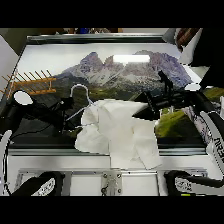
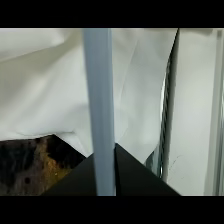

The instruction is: Fold the clothes and pants, and hang the long-sleeved shirts on hangers.

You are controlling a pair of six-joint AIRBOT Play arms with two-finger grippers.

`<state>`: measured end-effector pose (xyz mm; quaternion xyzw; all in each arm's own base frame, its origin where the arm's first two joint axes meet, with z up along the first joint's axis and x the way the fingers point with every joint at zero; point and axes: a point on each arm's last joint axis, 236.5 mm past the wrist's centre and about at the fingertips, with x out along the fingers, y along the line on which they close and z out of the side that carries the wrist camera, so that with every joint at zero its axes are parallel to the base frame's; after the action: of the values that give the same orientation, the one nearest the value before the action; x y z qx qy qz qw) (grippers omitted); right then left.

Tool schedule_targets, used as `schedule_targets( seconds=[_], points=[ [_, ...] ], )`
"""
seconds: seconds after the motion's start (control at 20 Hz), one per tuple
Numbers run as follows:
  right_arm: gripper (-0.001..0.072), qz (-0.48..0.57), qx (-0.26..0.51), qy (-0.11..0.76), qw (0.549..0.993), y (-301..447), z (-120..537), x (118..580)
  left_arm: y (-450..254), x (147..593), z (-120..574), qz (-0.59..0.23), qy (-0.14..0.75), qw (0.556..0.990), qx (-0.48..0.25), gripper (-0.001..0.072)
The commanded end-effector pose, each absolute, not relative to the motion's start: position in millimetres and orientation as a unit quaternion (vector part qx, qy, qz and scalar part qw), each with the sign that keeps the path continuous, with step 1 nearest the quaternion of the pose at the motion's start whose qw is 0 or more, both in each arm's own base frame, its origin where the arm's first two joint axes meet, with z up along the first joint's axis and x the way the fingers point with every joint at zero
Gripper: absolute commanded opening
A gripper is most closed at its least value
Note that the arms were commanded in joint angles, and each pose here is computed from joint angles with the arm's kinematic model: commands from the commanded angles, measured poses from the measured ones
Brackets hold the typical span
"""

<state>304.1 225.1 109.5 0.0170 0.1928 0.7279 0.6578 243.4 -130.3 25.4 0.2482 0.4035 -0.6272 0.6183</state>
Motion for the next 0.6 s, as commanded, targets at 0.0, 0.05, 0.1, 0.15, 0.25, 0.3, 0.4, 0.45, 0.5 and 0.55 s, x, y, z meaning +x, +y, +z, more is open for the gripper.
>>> schedule_targets(
  seconds=[0.0,0.05,0.1,0.15,0.25,0.3,0.4,0.45,0.5,0.55],
  points=[
    [0.0646,0.729,0.017,0.193,0.657,227.8,109.3,303.7,-134.0,244.4,27.8,-0.629,0.398,0.622,0.243,0.0017],
    [0.0646,0.729,0.017,0.192,0.657,227.8,109.3,303.7,-133.9,244.5,27.8,-0.629,0.398,0.622,0.243,0.0017],
    [0.0646,0.729,0.017,0.192,0.657,227.8,109.3,303.7,-133.9,244.5,27.8,-0.629,0.398,0.622,0.243,0.0017],
    [0.0646,0.729,0.017,0.192,0.657,227.8,109.3,303.8,-134.0,244.3,27.8,-0.629,0.398,0.622,0.243,0.0017],
    [0.0646,0.729,0.017,0.192,0.657,227.8,109.4,303.8,-133.9,244.4,27.8,-0.629,0.398,0.622,0.242,0.0017],
    [0.0646,0.728,0.020,0.189,0.658,228.3,111.2,304.4,-134.0,244.3,27.8,-0.629,0.398,0.622,0.243,0.0017],
    [0.0646,0.728,0.024,0.186,0.659,229.0,113.5,305.3,-133.9,244.4,27.8,-0.629,0.398,0.622,0.242,0.0017],
    [0.0646,0.728,0.024,0.186,0.659,228.9,113.3,305.3,-133.9,244.4,27.8,-0.629,0.398,0.622,0.242,0.0017],
    [0.0646,0.728,0.024,0.186,0.659,229.0,113.5,305.3,-134.0,244.3,27.8,-0.629,0.398,0.622,0.243,0.0017],
    [0.0646,0.728,0.024,0.186,0.659,228.9,113.4,305.3,-134.0,244.3,27.8,-0.629,0.398,0.622,0.243,0.0017]
  ],
)
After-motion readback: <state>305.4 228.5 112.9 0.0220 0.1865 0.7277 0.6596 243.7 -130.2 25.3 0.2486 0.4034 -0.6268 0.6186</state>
